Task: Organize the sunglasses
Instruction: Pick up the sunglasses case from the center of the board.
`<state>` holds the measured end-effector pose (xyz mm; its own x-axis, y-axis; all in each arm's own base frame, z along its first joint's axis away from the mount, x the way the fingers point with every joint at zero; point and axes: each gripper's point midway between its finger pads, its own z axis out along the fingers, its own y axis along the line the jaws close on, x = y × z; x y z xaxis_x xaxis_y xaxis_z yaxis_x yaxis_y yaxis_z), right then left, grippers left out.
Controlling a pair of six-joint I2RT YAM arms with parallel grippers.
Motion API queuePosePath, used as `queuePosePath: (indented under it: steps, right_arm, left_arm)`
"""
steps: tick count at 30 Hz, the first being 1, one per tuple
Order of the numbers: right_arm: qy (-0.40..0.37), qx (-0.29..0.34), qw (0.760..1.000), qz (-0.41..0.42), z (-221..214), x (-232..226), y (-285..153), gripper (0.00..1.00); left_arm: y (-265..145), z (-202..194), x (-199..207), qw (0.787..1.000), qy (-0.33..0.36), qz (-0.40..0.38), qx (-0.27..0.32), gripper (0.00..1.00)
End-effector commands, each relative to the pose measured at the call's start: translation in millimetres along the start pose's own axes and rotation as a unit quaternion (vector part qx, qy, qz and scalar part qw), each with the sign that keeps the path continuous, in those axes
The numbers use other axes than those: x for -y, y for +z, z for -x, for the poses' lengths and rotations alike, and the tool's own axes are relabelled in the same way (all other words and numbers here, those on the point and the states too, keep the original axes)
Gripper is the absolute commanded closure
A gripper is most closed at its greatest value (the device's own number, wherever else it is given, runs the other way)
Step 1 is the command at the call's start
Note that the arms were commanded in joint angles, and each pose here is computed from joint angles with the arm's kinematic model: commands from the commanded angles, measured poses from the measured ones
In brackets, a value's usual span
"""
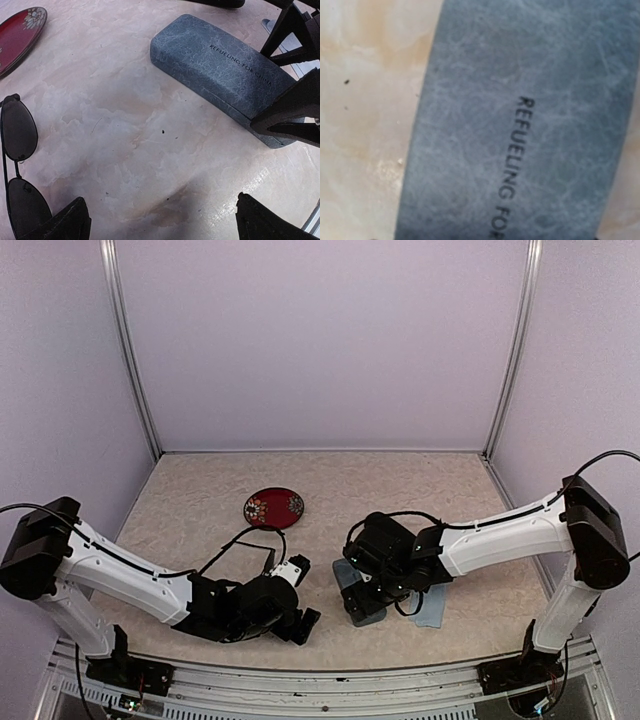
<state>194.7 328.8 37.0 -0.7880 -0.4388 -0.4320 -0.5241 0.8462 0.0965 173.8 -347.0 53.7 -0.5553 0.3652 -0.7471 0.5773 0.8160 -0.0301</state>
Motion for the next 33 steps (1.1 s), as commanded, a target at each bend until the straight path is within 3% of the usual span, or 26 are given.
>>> queuePosePath:
  steps: [1,10,18,28,33]
  right_arm:
    - [-0.002,-0.013,1.0,-0.003,-4.4,-0.1,6.1,0.16]
    - [-0.002,-0.011,1.0,-0.008,-2.6,3.8,4.6,0.28]
    - [-0.02,0.043,0.998,0.029,21.1,6.3,-25.7,0.46]
    - [-0.14,0.147,0.964,0.171,50.3,-23.6,-99.7,0.57]
    - [-0.168,0.165,0.946,0.223,46.7,-36.6,-117.6,0.62]
  left_arm:
    - [1.5,10.7,2.9,1.0,-0.004,0.002,0.012,0.01]
    - [0.9,10.3,-3.3,1.0,-0.01,0.015,0.015,0.01]
    - [-7.5,19.0,-11.9,0.998,-0.042,0.011,0.039,0.01]
    - [-51.3,58.5,-9.4,0.978,-0.086,-0.137,0.132,0.01]
    - [-72.1,67.8,-23.8,0.97,-0.081,-0.157,0.165,0.01]
